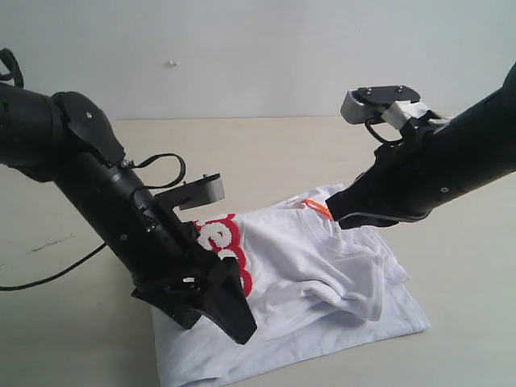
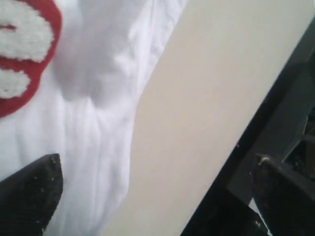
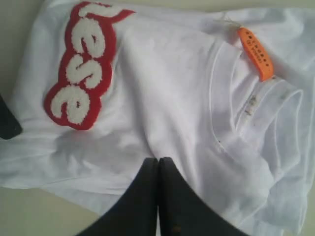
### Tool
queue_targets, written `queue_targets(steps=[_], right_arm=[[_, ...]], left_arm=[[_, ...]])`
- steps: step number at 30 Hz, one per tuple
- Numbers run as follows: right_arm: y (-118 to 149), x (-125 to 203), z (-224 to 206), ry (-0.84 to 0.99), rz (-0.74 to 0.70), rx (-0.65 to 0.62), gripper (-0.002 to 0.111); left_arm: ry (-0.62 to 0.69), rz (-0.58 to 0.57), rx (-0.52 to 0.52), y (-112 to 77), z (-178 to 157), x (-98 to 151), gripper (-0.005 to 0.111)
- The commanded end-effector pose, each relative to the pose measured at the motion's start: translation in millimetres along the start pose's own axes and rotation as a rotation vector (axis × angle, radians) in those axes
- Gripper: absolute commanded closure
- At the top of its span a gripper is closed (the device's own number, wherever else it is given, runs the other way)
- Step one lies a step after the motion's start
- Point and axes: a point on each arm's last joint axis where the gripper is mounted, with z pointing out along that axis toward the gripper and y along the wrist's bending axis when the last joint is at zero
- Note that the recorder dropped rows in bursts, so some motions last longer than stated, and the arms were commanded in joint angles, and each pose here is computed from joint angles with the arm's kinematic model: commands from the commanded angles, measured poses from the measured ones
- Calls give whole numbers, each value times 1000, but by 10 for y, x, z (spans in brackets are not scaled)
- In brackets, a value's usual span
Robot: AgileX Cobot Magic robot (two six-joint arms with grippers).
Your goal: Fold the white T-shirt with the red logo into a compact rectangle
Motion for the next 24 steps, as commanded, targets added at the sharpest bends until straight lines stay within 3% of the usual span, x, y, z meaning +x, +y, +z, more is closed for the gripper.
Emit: queue_targets(steps=[1, 15, 24], right_arm=[[39, -22, -147, -41, -23, 4, 108], [99, -9, -255, -46, -33, -15, 108], [87, -18, -251, -55, -37, -4, 108]], left_arm=[[-105, -92, -54, 131, 100, 34, 4], [-291, -79, -334, 495, 152, -75, 4], [-380, -166, -376, 779, -130, -51, 4]])
